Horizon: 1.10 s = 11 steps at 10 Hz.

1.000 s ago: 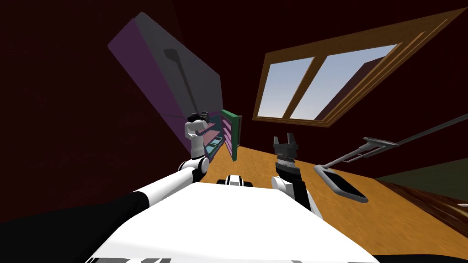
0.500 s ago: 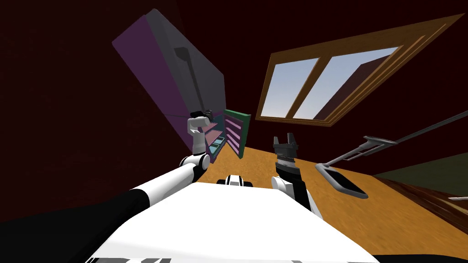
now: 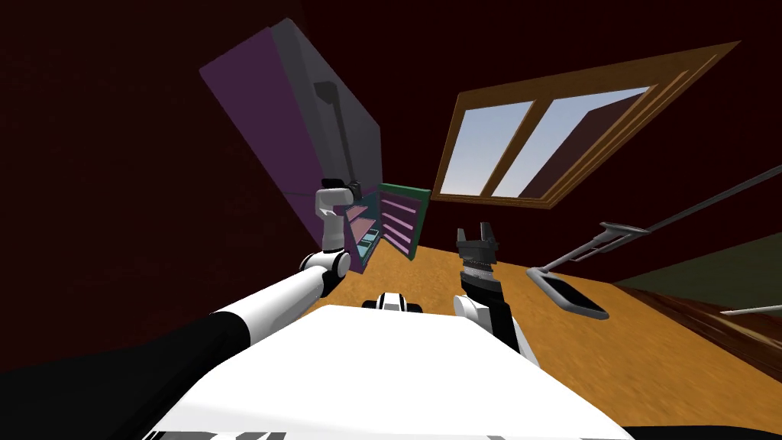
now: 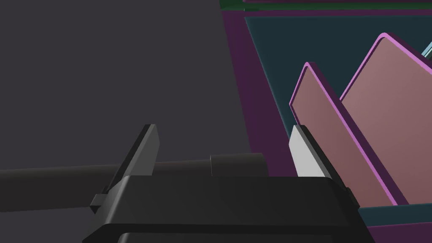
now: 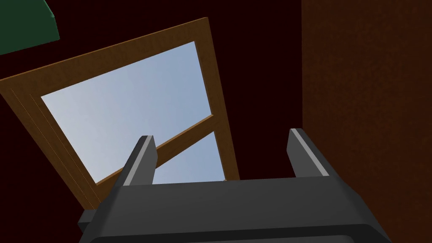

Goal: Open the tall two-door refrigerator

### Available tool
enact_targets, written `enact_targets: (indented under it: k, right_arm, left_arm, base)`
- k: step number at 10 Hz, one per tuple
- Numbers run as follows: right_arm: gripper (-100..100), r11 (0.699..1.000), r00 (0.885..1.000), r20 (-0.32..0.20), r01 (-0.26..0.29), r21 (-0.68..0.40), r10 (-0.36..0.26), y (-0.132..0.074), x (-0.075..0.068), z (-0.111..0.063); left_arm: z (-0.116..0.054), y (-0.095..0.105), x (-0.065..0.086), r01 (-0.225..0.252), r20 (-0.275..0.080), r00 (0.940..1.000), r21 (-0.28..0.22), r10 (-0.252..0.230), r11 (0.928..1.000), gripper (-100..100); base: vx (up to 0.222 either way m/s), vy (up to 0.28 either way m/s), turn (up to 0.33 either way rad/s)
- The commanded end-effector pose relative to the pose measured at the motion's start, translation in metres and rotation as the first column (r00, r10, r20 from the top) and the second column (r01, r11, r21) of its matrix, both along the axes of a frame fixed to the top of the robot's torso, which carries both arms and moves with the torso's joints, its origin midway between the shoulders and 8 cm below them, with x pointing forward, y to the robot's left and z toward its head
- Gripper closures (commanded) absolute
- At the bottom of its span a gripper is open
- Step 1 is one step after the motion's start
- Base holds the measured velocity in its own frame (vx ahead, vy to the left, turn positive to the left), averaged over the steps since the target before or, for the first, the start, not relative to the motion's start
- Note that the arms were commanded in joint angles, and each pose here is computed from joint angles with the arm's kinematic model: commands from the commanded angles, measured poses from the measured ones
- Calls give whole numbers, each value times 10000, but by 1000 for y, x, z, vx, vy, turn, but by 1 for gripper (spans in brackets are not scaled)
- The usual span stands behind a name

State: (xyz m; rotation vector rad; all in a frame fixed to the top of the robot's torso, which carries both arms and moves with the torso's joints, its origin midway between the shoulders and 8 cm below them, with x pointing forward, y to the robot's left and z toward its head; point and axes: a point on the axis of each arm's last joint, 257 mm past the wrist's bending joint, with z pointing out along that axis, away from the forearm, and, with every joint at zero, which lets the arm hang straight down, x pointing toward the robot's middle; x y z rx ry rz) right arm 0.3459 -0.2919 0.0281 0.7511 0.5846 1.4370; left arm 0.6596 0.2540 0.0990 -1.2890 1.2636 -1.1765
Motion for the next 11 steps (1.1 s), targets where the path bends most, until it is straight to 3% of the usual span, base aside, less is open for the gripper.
enact_targets:
  k: [1, 2, 3, 5, 6, 7, 8, 10, 11]
  right_arm:
    - [0, 10000, 10000, 0, 0, 0, 0, 0, 0, 0]
    - [0, 10000, 10000, -1, 0, 0, 0, 0, 0, 0]
    - [0, 10000, 10000, -1, 0, 1, 0, 0, 0, 0]
    - [0, 10000, 10000, -3, 1, 4, -1, 0, 0, 0]
    - [0, 10000, 10000, -1, 0, 4, 0, 0, 0, 0]
    - [0, 10000, 10000, 0, 0, 4, 0, 0, 0, 0]
    - [0, 10000, 10000, -1, -1, 7, 1, 0, 0, 0]
    - [0, 10000, 10000, 1, -1, 9, 1, 0, 0, 0]
    - [0, 10000, 10000, 0, -1, 10, 1, 0, 0, 0]
  left_arm:
    - [7, -14, 3, 377, -320, 9988, 114, -373, 9992, -100]
    - [9, -18, 3, 474, -410, 9981, 149, -467, 9988, -100]
    - [-3, -29, 5, 623, -564, 9965, 129, -615, 9980, -100]
    - [-2, -37, 4, 742, -600, 9955, 225, -728, 9970, -100]
    - [-1, -38, 4, 759, -601, 9954, 244, -743, 9968, 100]
    - [-1, -27, 5, 468, -621, 9970, 245, -452, 9986, 100]
    - [-1, -27, 5, 468, -621, 9970, 245, -452, 9986, 100]
    - [0, -1, 5, -154, -615, 9980, 259, 169, 9995, 100]
    - [0, -1, 5, -154, -615, 9980, 259, 169, 9995, 100]
  base:
    - [-27, 211, -69]
    - [-26, 156, -46]
    - [-16, 46, -70]
    - [67, -49, -57]
    - [1, -6, -1]
    - [21, -157, 50]
    - [38, -207, 42]
    - [63, -291, 68]
    - [99, -294, 36]
